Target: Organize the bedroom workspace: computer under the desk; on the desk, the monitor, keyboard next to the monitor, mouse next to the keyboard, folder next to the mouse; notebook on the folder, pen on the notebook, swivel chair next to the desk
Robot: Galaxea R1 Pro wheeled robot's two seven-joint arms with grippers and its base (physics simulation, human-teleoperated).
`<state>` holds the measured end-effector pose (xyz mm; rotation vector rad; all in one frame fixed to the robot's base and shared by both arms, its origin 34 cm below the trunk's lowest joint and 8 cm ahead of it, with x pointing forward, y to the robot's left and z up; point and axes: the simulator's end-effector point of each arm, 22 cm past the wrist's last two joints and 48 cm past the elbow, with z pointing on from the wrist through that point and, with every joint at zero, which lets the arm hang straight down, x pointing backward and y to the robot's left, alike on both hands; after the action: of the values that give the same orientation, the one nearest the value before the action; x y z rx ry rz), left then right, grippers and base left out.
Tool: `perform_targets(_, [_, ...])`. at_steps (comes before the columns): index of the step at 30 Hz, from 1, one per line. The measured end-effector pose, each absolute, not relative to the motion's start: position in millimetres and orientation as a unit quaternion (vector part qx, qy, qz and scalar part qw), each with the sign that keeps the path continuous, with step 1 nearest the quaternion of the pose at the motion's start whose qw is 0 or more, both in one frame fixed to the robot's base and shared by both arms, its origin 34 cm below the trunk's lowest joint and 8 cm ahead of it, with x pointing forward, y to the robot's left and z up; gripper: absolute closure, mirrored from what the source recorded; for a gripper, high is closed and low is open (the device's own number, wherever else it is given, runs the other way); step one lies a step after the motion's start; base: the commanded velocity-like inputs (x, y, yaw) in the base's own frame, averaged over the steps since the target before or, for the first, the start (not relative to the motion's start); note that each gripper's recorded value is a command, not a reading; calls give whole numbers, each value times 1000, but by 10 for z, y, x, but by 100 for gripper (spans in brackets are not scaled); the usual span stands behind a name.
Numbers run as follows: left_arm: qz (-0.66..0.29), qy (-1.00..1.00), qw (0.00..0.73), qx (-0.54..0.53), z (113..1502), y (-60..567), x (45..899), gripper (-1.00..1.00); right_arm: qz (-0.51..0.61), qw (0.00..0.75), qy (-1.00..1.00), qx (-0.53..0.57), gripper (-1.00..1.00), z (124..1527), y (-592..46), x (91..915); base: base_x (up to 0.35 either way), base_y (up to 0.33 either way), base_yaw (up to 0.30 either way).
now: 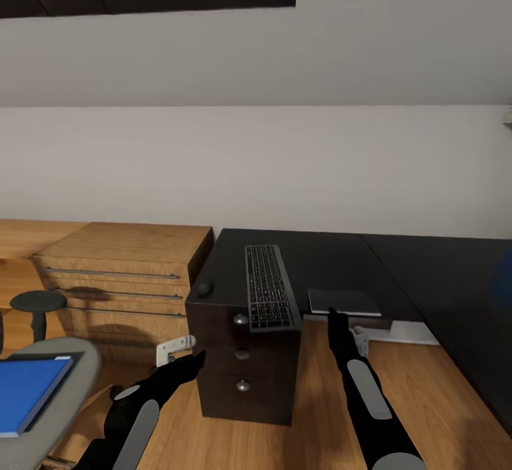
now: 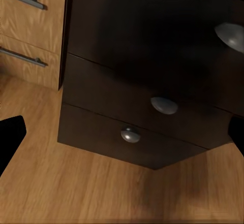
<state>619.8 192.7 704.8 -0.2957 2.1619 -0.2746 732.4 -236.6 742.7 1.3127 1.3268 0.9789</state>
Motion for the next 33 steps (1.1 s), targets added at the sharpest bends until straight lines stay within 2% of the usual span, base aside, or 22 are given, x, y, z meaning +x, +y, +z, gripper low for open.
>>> perform_targets(16, [-111,876,453,-120,7042,1927,6196,-100,404,494,547,542,100,7428,-2367,7323,-6,0,0])
perform_targets(17, [-111,876,453,-120,7042,1927,6196,-100,404,494,547,542,-100,7427,-2366,7323,0,0,0])
perform_targets(33, [-110,876,453,-123,7037,1959,6197,-100,405,493,551,537,-100,7435,-2318,7328,0,0,0])
